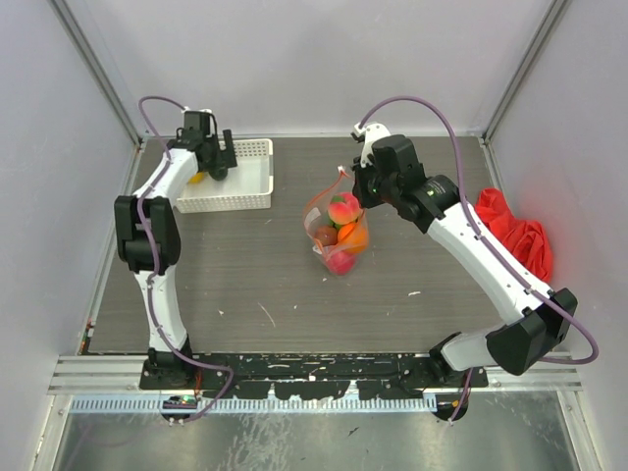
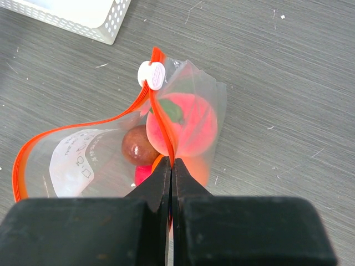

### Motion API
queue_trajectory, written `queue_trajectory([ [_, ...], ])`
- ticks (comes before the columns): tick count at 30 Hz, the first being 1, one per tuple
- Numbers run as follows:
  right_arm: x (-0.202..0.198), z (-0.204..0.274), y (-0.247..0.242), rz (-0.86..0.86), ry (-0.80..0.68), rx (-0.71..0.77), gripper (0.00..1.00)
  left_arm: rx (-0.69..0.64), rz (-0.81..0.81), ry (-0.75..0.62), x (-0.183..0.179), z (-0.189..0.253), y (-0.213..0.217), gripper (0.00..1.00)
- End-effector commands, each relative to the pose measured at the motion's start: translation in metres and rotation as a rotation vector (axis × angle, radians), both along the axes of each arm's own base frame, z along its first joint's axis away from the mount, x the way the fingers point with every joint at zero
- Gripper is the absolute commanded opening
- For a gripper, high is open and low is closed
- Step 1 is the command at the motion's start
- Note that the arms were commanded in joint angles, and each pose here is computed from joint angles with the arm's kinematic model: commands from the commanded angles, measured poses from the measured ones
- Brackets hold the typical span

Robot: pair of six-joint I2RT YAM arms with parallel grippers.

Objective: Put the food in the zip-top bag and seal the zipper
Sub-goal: Pick up the fake fruit from the bin.

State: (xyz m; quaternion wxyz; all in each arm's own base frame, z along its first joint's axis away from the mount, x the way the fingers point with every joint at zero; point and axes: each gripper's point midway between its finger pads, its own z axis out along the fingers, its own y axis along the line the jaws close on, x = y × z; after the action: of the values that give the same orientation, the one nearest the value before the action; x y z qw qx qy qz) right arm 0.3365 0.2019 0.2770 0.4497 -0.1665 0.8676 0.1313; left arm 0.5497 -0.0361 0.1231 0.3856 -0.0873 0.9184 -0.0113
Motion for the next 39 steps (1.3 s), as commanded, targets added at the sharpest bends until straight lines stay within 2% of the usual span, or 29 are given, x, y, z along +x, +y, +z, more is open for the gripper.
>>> queue_trajectory([
  [1, 0.009, 0.025, 0.006, 0.011, -0.070, 0.046, 0.00, 0.025, -0.025, -0.089, 0.036, 0.015, 0.009, 0.98],
  [10, 0.008, 0.019, 0.008, 0.012, -0.038, 0.044, 0.00, 0.031, -0.035, -0.060, 0.063, -0.016, 0.012, 0.88],
  [15, 0.007, 0.019, 0.007, 0.010, -0.031, 0.039, 0.00, 0.022, -0.043, -0.039, 0.068, -0.029, 0.010, 0.76],
  [24, 0.005, 0.034, 0.008, 0.014, -0.052, 0.062, 0.00, -0.008, -0.062, -0.060, 0.059, -0.020, 0.004, 0.42],
  [28, 0.003, 0.037, 0.009, 0.017, -0.054, 0.075, 0.00, -0.024, -0.070, -0.068, 0.052, -0.012, 0.001, 0.31],
  [34, 0.003, 0.041, 0.007, 0.010, -0.064, 0.077, 0.00, -0.107, -0.066, -0.113, 0.032, 0.020, -0.009, 0.26],
  [39, 0.005, 0.043, 0.006, 0.002, -0.071, 0.076, 0.00, -0.247, -0.083, -0.165, 0.005, 0.053, -0.031, 0.25],
])
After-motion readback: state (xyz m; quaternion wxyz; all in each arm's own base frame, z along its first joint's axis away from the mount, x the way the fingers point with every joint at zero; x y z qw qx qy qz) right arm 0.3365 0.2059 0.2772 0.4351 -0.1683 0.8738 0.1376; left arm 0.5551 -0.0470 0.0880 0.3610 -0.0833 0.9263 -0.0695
